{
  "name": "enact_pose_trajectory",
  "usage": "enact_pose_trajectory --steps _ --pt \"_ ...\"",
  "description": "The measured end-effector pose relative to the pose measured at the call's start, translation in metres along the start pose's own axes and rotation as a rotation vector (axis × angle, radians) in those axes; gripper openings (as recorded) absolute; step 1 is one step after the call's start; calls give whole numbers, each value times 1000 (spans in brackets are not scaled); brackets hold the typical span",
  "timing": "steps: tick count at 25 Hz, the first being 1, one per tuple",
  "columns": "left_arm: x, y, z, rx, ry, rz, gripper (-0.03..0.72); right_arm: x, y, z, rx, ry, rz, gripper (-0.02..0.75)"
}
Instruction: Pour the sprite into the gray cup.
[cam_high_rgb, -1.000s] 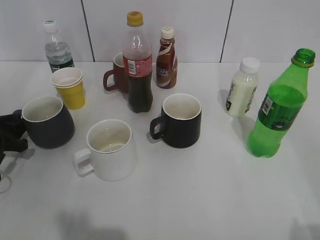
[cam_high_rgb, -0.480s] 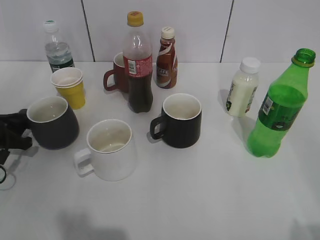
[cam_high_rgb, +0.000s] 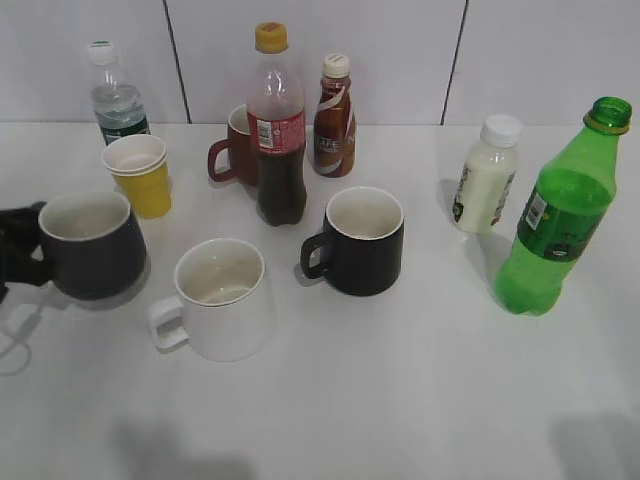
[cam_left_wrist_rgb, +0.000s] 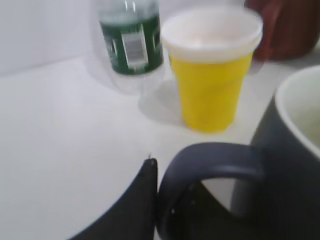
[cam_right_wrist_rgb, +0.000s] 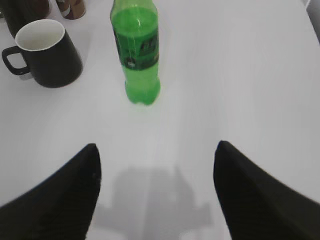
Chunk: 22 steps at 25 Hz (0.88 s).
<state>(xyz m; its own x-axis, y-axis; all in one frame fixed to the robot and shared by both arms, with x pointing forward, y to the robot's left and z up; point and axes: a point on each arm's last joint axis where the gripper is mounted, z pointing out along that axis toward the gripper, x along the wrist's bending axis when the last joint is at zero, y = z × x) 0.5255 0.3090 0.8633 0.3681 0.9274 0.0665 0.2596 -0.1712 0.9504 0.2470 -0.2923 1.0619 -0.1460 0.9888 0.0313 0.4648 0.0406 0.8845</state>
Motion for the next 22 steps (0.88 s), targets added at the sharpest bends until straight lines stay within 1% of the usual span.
enact_pose_trajectory --steps 3,5,6,7,10,12,14,16,17,19,22 --pt "-2 18 -11 -50 8 11 64 0 26 19 -60 9 -59 520" --pt "-4 29 -19 -80 14 16 64 0 47 41 -165 20 -70 518" --pt "-5 33 -23 -92 16 10 64 0 53 52 -175 27 -65 518" --pt "-6 38 -27 -106 18 6 64 0 57 67 -157 42 -53 518" --pt "-10 51 -37 -148 21 17 62 2 58 112 -21 94 -7 517" --pt "-12 59 -42 -178 20 30 62 2 55 139 56 113 43 517" --pt "-17 68 -44 -207 7 42 62 0 50 162 126 105 78 526" --pt "-23 76 -45 -237 -13 59 62 -3 44 180 173 84 89 564" --pt "-27 80 -46 -249 -27 66 62 -4 40 190 208 74 93 600" --pt "-34 85 -46 -269 -51 80 62 -6 30 207 278 59 98 647" --pt "-42 91 -47 -289 -80 95 62 -8 19 224 338 40 79 679"
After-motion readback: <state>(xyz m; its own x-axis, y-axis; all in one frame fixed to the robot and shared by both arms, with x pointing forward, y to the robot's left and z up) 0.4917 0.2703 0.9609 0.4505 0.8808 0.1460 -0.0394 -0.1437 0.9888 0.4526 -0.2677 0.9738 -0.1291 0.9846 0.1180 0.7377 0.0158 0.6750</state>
